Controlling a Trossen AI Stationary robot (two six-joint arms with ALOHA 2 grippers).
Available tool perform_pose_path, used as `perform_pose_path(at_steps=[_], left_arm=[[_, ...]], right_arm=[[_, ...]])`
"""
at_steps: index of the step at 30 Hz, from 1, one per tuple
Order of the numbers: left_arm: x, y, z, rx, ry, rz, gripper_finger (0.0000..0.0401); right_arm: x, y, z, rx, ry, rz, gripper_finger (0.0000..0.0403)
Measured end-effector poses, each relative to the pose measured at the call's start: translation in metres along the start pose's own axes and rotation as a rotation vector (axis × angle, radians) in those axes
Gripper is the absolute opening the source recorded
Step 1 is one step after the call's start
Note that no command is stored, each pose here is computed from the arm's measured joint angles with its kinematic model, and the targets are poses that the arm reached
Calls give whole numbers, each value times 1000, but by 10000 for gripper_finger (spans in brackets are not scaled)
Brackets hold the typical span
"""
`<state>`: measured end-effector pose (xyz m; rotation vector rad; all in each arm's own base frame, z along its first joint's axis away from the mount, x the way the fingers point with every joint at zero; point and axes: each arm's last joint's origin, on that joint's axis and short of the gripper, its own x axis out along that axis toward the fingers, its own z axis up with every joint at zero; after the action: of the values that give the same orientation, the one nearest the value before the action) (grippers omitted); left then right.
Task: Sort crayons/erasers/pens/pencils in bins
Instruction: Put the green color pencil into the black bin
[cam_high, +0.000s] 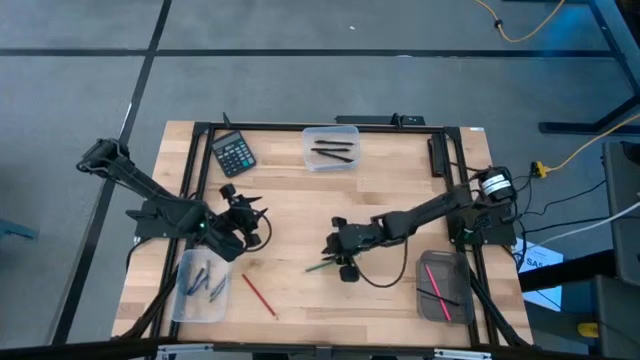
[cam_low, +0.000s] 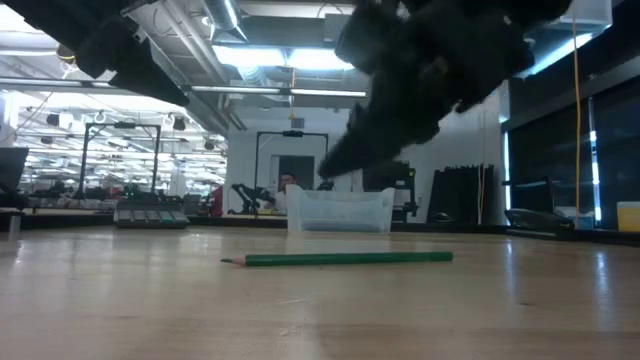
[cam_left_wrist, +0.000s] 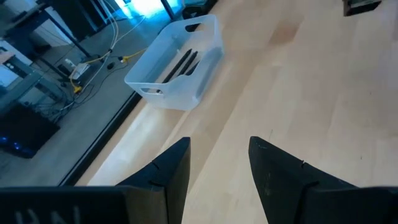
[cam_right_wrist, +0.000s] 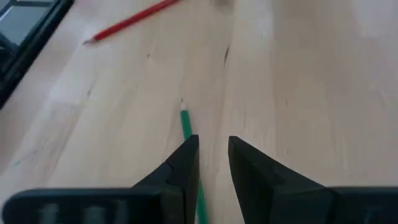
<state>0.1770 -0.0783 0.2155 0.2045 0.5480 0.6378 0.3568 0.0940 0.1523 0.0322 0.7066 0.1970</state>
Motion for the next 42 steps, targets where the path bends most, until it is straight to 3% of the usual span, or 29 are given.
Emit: perform_pose_path(at_steps=[5,16,19,27,35,42], left_arm=[[4,2,2,-13,5,13,157],[4,1,2,-30,13,-4,157],[4,1,2,-36,13,-3,157],[4,1,2,-45,12,-5,157],[9,-5,1,-40,12,8,157],[18,-8,-2,-21,44,32,157]], right_arm=[[10,1,-26,-6,87,10,95],[34,5,-42,-18,111,31,141],[34,4,-43,-31,117,28,121],[33,3,-48,-95,179,54,18],[33,3,-46,-98,191,52,15],[32,2,-26,-75,204,30,4]])
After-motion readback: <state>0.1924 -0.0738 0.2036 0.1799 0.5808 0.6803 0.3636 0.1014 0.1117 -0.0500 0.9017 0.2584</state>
